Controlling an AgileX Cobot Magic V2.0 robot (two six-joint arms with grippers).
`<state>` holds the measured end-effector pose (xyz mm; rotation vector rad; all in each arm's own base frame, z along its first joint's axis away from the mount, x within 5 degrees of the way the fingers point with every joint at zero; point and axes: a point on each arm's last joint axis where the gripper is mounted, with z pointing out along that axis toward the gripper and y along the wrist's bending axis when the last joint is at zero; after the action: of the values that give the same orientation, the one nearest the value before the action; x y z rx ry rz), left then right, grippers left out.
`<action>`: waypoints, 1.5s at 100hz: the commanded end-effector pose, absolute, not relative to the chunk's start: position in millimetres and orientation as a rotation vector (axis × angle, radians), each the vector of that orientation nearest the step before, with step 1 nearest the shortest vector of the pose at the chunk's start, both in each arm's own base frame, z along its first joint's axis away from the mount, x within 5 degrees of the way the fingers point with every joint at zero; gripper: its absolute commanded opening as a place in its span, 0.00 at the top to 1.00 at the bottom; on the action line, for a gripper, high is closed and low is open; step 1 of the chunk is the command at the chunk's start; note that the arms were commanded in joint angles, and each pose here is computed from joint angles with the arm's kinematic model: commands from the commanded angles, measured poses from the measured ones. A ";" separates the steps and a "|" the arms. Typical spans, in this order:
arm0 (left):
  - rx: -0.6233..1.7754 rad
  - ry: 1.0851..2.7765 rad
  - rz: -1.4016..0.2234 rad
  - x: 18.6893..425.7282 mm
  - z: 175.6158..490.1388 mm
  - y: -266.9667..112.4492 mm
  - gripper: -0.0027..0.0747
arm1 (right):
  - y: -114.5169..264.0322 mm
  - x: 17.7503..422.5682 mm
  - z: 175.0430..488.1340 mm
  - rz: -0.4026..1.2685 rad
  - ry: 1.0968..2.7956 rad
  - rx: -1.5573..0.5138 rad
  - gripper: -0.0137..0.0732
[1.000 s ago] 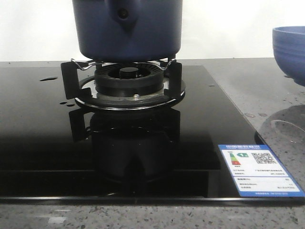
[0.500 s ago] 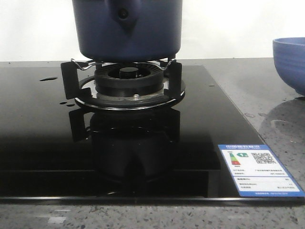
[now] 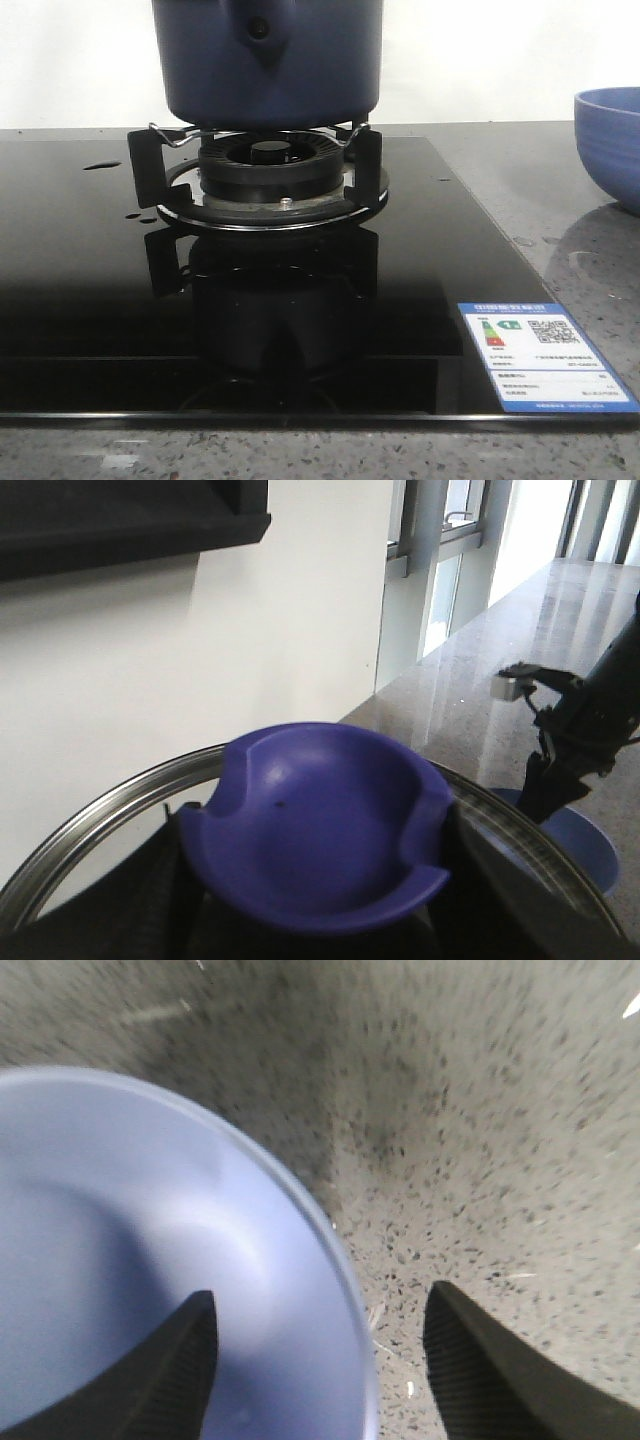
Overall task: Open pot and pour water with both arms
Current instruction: 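Lower the bowl onto the counter and open the right gripper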
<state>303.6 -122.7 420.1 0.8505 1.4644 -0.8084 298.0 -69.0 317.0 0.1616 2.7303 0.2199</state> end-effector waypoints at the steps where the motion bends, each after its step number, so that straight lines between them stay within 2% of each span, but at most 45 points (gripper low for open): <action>1: 0.814 1.384 -0.882 299.0 438.9 -125.7 0.56 | -65.8 286.0 359.3 0.181 2.572 0.148 0.37; 16: 0.830 1.428 -0.928 312.3 420.8 -133.6 0.56 | -59.9 272.0 393.3 0.162 2.450 0.128 0.37; 30: 0.857 1.464 -0.956 320.8 404.8 -146.0 0.56 | -56.7 263.9 406.5 0.152 2.384 0.124 0.37; 58: 0.892 1.508 -0.968 332.9 381.5 -161.2 0.56 | -55.6 262.8 407.9 0.162 2.377 0.125 0.37; 92: 0.948 1.523 -0.886 334.6 376.8 -158.7 0.56 | -55.7 263.2 408.3 0.163 2.371 0.126 0.37; 150: 0.960 1.541 -0.849 338.1 374.4 -148.4 0.56 | -55.8 263.4 408.4 0.162 2.369 0.127 0.37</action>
<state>344.5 -155.6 346.6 1.0065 1.6163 -0.8462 268.7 -56.9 387.2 0.1225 2.4768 0.1766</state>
